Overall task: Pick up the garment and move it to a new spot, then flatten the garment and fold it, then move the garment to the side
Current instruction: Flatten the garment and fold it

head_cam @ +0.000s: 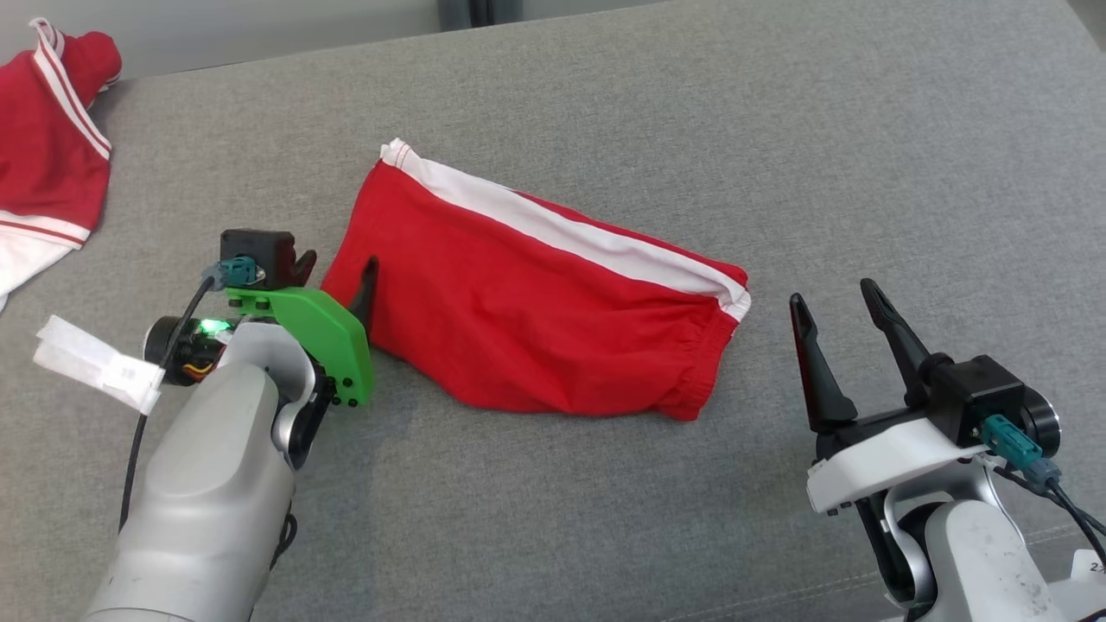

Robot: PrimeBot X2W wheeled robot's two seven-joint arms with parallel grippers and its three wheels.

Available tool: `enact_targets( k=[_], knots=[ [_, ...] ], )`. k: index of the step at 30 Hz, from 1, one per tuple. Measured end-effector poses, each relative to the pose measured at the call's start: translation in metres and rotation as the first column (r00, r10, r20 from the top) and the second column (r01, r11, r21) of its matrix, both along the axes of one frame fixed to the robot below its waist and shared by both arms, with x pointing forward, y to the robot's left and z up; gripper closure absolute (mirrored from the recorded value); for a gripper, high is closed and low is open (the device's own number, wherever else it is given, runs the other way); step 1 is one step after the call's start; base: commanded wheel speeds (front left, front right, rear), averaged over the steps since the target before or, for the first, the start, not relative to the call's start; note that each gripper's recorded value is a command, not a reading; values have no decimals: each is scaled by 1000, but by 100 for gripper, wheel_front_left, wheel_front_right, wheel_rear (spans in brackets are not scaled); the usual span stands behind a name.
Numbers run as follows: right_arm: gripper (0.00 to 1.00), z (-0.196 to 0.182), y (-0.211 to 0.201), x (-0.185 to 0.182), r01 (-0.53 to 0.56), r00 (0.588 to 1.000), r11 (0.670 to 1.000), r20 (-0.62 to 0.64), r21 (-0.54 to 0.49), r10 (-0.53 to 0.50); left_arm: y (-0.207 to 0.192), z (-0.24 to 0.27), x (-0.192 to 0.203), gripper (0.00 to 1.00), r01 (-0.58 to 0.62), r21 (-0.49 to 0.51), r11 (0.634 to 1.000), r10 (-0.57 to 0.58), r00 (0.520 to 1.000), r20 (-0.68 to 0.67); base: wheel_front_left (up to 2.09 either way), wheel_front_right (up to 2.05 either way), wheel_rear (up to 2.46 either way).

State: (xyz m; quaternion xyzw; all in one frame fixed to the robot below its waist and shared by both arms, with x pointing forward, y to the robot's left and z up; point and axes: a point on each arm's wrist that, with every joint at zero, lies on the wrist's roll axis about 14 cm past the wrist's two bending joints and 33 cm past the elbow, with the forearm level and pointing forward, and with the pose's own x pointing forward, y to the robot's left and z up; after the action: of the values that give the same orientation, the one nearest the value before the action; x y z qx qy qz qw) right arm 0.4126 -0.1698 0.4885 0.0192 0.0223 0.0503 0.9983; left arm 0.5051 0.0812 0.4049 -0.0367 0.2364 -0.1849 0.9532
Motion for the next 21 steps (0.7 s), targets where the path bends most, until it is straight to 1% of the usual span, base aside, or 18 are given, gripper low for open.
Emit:
enact_targets(
  k=[4, 8, 13, 14, 15, 16, 21],
  knots=[
    [0, 2, -4, -2, 11, 1000, 1000, 1, -5, -11, -3, -15, -5, 0, 27, 16, 999, -25, 994, -105, 0, 0, 0],
    [0, 1, -8, -4, 24, 1000, 1000, -3, -8, -24, 5, -25, -4, 0, 17, 41, 999, -10, 988, -156, 0, 0, 0],
    [0, -3, -14, -4, 39, 999, 999, -16, -12, -40, -2, -36, -6, 0, 28, 19, 999, -23, 973, -230, 0, 0, 0],
    [0, -4, -14, -4, 41, 999, 999, -17, -12, -41, -4, -37, -7, 24, 33, 11, 999, -29, 970, -243, 0, 0, 0],
    [0, -4, -15, -4, 42, 999, 999, -19, -12, -43, -6, -36, -8, 69, 37, 0, 999, -36, 968, -248, 0, 0, 0],
    [0, -5, -15, -4, 43, 999, 999, -20, -11, -44, -8, -35, -9, 100, 41, -9, 999, -42, 967, -253, 0, 0, 0],
    [0, -3, -13, -5, 39, 999, 999, -14, -5, -39, -12, -33, -17, 100, 48, -36, 998, -56, 964, -259, 0, 0, 0]
  ],
)
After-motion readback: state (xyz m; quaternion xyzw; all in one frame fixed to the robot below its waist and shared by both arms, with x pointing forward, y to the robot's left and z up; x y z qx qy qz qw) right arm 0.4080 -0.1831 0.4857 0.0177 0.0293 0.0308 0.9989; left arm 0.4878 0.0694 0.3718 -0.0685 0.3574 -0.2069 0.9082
